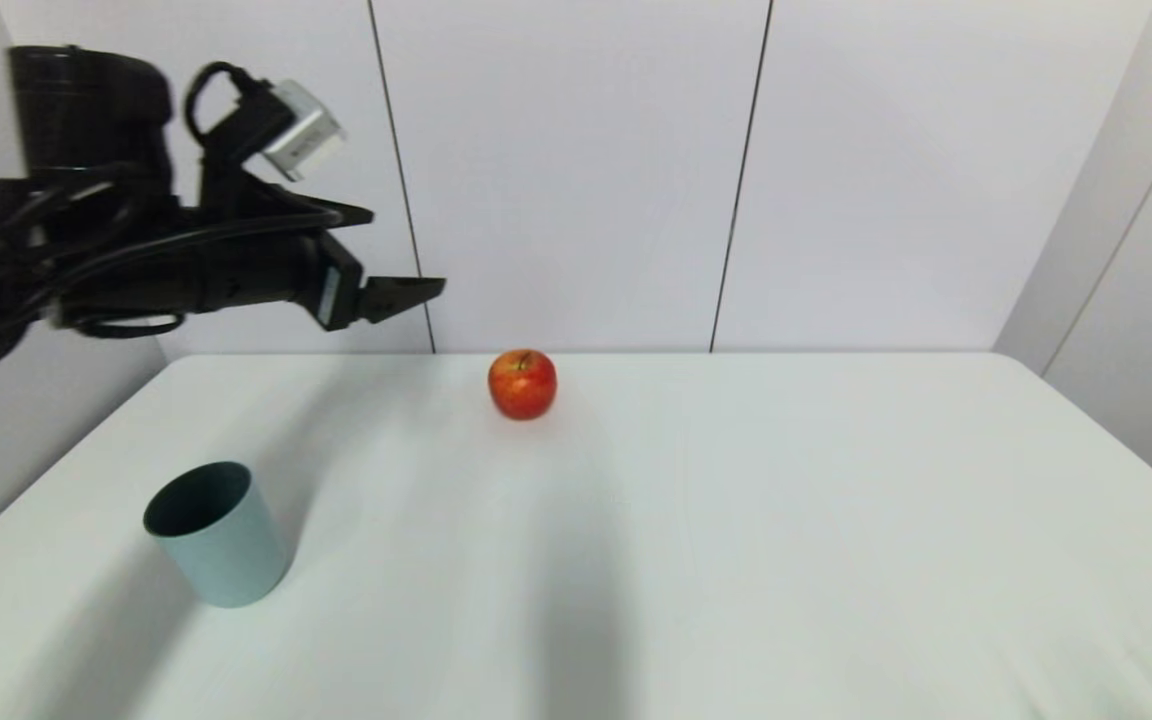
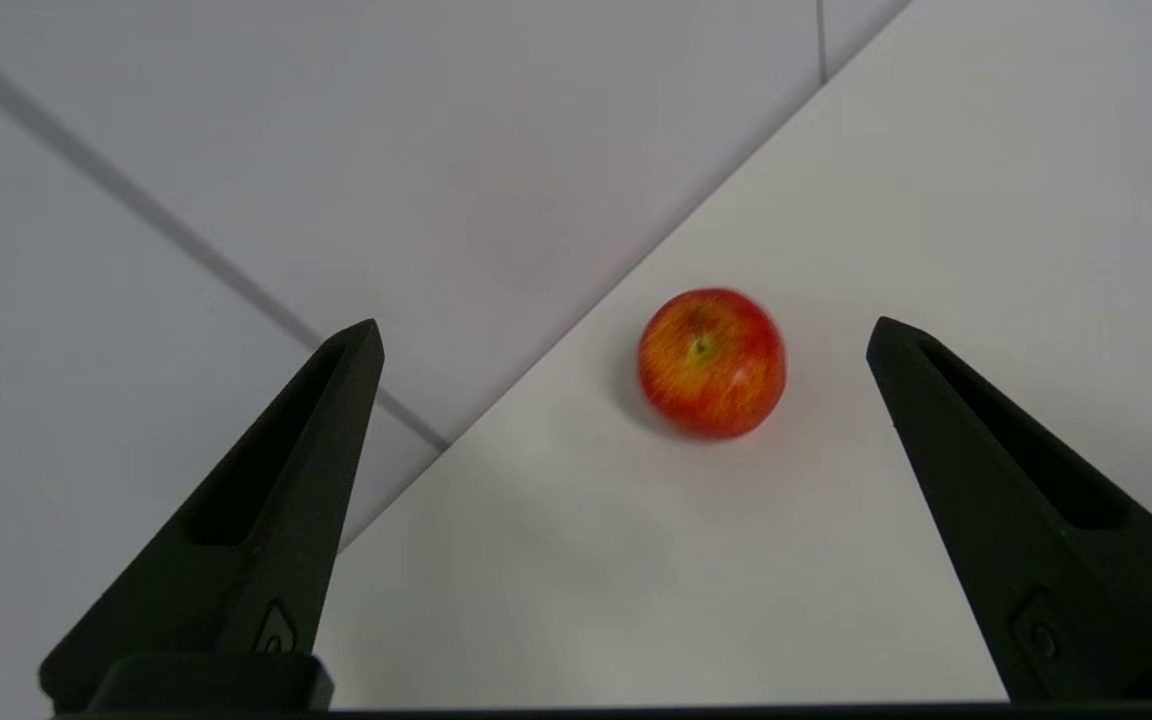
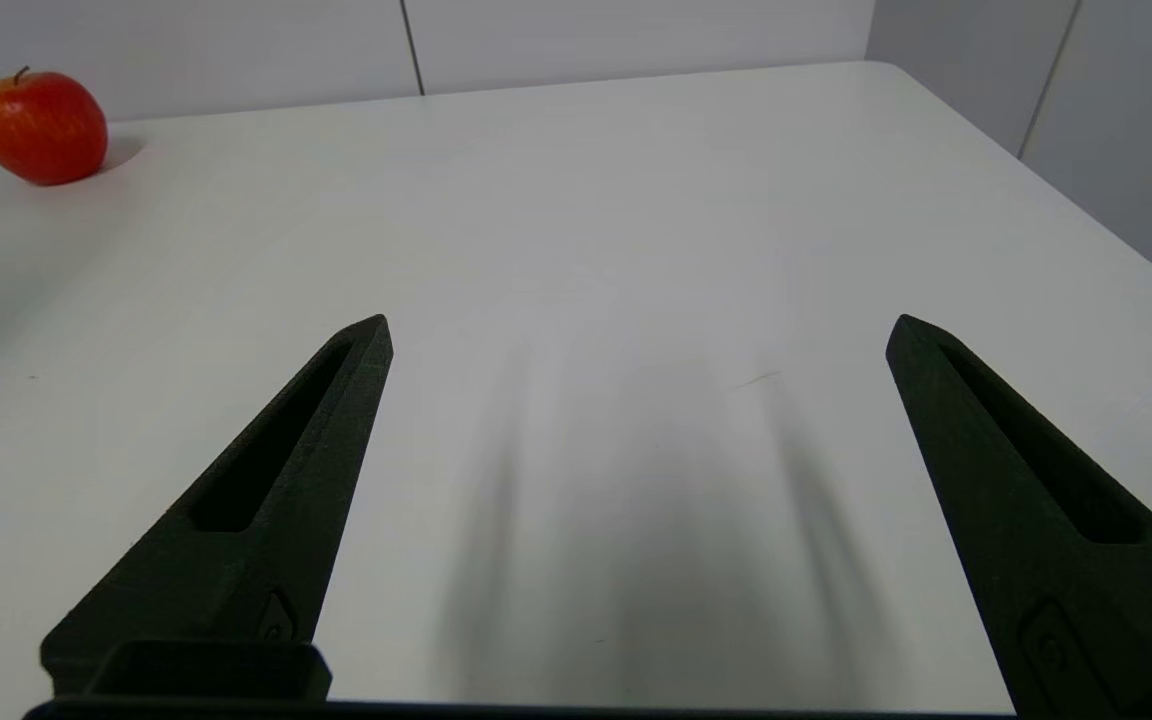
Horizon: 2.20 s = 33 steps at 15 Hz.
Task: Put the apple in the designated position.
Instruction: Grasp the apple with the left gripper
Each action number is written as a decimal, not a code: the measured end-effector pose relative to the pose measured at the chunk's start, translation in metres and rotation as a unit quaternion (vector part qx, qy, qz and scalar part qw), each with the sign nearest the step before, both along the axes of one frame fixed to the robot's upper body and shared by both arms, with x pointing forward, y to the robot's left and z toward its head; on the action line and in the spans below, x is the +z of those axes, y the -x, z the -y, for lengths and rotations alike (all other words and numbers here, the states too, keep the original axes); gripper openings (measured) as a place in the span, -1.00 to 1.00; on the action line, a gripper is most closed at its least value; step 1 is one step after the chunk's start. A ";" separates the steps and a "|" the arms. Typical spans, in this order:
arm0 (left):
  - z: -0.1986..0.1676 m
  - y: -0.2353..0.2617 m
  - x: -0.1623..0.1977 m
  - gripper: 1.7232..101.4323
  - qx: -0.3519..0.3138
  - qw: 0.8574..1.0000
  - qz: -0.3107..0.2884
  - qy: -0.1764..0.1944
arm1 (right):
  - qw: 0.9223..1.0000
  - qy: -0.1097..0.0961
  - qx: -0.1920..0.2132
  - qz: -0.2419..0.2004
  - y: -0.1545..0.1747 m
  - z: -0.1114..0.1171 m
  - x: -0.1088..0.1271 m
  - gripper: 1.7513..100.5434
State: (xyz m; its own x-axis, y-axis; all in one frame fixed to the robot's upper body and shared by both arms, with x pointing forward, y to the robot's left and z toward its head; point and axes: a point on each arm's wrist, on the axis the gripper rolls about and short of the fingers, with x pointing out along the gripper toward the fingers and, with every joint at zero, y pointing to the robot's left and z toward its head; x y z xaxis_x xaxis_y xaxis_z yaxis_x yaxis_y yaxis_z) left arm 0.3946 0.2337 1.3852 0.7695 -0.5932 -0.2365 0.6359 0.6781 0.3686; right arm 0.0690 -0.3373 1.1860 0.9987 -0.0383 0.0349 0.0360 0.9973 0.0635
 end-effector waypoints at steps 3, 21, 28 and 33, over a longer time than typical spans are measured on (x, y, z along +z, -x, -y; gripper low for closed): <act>0.050 -0.054 -0.029 0.93 -0.033 0.995 -0.089 -0.006 | 1.000 0.000 0.000 0.000 0.000 0.000 0.000 0.95; 0.070 -0.129 -0.123 0.93 -0.004 0.973 -0.230 -0.028 | 1.000 0.000 0.000 0.000 0.000 0.000 0.000 0.95; 0.068 -0.137 -0.127 0.93 0.000 0.974 -0.227 -0.027 | 1.000 0.000 0.000 0.000 0.000 0.000 0.000 0.95; 0.065 -0.138 -0.134 0.93 0.003 0.971 -0.239 -0.032 | 1.000 0.000 0.000 0.000 0.000 0.000 0.000 0.95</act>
